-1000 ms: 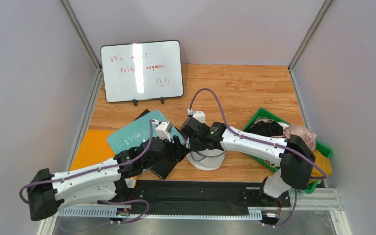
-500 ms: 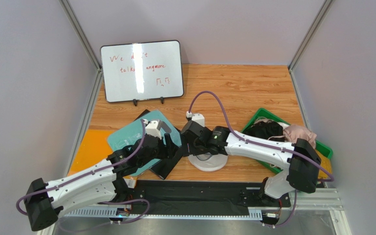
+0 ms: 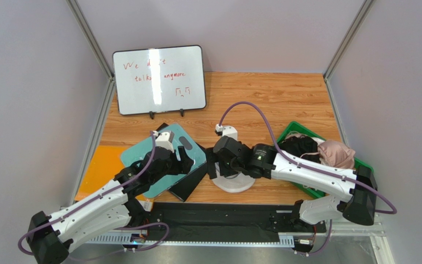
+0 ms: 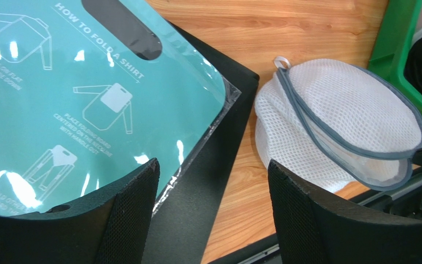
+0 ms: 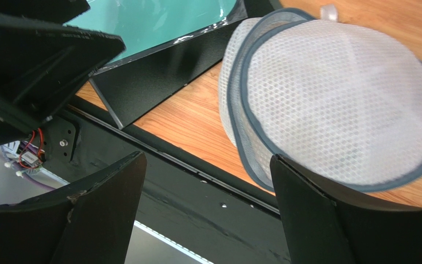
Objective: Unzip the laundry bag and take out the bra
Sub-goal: Close the laundry bag at the center of the board, then reset both arms
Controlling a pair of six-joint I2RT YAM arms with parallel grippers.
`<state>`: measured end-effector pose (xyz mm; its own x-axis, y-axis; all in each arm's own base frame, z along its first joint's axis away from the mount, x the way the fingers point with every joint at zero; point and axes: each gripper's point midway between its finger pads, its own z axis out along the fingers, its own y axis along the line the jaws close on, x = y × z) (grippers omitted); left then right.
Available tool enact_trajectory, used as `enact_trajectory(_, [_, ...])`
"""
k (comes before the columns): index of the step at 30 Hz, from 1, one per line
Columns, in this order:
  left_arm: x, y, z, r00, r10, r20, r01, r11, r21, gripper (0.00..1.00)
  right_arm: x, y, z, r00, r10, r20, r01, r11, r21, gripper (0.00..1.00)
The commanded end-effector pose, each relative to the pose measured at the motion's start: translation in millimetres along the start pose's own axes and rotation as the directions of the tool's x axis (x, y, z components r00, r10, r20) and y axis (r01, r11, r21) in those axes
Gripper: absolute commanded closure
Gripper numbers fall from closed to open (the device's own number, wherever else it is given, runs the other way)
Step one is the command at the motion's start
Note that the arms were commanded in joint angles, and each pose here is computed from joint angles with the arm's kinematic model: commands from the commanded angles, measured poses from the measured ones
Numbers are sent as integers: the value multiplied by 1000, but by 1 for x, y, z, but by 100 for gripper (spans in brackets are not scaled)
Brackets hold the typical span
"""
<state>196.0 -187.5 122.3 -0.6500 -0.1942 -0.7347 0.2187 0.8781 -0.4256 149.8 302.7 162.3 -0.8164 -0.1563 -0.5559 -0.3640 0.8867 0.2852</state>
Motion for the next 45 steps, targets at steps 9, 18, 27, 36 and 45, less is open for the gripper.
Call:
enact_trajectory(9, [-63,19,-5,997,-9,72,10,1000,-19,20,-74,-87,-32,970,78,228,-95,993,66,5])
enact_trajectory(18, [-108,51,-38,988,-43,148,59,993,-106,19,-104,-201,-81,867,228,443,-307,945,114,5])
enact_trajectory(27, [-126,58,-79,979,-13,203,52,981,-187,16,-89,-237,-126,781,227,581,-379,913,152,5])
enact_trajectory(36, [-131,57,-101,970,47,237,2,979,-204,14,-82,-241,-132,776,214,593,-387,905,179,5])
enact_trajectory(45, [-127,58,-103,973,58,225,-11,979,-204,13,-79,-241,-131,784,207,586,-379,906,188,5])
